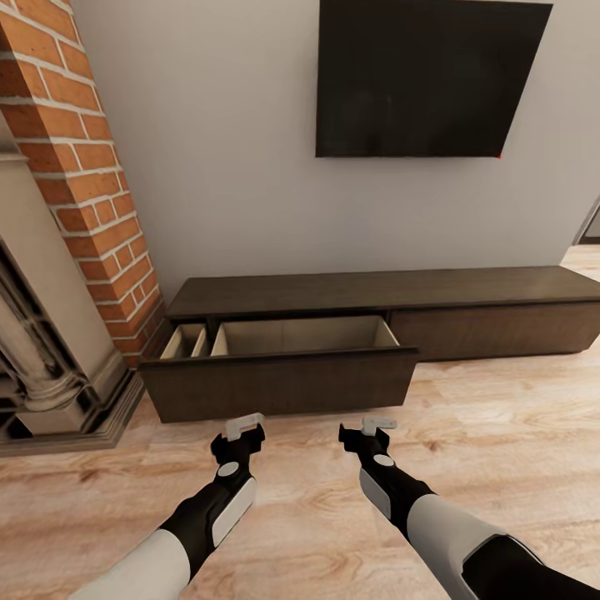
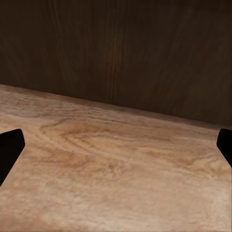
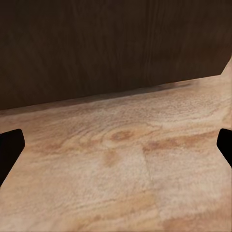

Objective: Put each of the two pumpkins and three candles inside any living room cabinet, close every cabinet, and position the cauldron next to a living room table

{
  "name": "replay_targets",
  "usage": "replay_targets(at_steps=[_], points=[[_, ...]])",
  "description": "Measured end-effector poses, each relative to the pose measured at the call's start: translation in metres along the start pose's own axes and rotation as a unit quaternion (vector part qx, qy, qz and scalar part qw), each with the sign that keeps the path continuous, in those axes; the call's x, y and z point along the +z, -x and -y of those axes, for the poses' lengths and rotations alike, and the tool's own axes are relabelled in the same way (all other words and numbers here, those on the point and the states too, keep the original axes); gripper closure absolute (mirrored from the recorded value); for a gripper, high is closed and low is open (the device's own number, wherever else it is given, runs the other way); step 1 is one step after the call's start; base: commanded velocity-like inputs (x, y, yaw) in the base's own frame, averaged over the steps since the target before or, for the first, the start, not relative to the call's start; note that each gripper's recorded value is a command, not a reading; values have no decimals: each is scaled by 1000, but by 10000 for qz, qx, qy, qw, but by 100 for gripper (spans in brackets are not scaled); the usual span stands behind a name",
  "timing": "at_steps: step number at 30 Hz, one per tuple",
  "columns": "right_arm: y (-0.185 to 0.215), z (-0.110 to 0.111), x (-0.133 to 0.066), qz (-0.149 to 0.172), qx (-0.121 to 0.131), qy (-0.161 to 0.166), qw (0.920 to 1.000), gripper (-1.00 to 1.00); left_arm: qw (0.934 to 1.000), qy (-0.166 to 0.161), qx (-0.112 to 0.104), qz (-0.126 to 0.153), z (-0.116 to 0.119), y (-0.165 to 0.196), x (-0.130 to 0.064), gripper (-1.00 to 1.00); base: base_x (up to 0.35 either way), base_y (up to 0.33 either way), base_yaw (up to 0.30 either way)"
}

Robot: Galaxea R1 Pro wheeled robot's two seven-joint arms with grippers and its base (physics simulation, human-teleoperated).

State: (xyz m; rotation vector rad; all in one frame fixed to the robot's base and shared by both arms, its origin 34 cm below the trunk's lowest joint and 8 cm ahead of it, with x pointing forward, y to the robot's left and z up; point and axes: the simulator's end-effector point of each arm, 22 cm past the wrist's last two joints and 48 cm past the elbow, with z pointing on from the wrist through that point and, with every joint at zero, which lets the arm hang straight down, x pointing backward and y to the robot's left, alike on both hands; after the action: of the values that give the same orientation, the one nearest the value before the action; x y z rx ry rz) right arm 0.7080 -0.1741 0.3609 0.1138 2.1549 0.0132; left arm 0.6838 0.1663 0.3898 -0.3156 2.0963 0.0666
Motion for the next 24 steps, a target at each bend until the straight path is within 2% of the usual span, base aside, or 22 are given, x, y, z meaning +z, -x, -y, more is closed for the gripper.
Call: replay_targets(at_steps=[17, 24], points=[[0, -1, 0, 2, 2, 5, 10000, -100, 10000, 11, 4, -15, -1, -1, 0, -100, 322, 0, 0], [0, -1, 0, 0, 2, 6, 10000, -100, 10000, 0, 20, 42, 0, 1, 0, -100, 84, 0, 0]])
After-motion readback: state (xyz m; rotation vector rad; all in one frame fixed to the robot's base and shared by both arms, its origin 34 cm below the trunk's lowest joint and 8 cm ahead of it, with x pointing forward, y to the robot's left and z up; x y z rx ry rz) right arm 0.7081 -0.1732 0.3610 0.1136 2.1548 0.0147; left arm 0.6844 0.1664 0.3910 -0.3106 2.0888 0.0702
